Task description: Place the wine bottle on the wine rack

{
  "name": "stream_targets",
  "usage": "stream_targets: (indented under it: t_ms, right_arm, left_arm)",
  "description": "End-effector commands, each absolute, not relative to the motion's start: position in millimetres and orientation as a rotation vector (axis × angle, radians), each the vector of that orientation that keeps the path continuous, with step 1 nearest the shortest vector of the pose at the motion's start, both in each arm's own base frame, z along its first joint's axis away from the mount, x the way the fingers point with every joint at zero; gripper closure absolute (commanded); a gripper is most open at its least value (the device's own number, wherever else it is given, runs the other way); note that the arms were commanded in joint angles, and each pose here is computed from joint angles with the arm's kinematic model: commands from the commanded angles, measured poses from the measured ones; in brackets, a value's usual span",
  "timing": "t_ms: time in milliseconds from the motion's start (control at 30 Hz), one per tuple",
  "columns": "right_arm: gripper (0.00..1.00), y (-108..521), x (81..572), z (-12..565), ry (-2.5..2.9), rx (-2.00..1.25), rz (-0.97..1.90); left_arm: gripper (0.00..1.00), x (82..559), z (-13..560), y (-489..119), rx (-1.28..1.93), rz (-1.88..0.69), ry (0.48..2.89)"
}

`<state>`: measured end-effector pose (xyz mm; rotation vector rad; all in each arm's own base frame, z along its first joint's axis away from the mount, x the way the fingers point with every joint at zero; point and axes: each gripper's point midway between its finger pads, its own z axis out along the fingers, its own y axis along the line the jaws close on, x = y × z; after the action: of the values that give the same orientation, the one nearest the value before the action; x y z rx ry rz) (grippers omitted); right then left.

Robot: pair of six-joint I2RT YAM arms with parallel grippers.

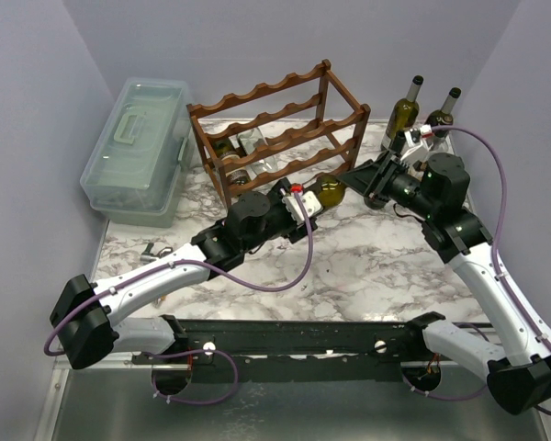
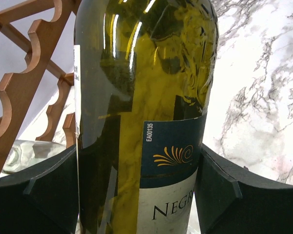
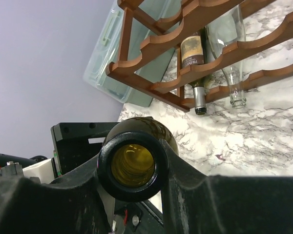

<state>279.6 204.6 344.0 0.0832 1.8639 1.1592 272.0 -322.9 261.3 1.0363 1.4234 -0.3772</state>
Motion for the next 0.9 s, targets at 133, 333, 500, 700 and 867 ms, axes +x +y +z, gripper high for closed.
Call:
stream_targets:
  t_ms: [133, 333, 500, 700, 867]
  right_arm:
    - [0.41, 198, 268, 338, 1.978, -0.066, 1.029]
    - [0.18, 174, 264, 317, 2.119, -0.170, 0.787]
    - [0.15, 171, 248, 298, 2.238, -0.337, 0.745]
    - [0.10, 187, 223, 276, 2.306, -0.439, 0.876]
    - [0.09, 214, 193, 235, 2.413, -0.558, 0.994]
  left_arm:
    - [1.00, 288, 276, -296, 1.007, -0.192, 1.364]
    - [1.00, 272, 257, -301, 1.249, -0.133, 1.208]
    - [1.00, 240, 223, -306, 1.555, -0.115, 0.952]
    - [1.00, 235, 209, -303, 1.654, -0.111, 0.957]
    - [1.00, 231, 206, -304, 1.676, -0.132, 0.944]
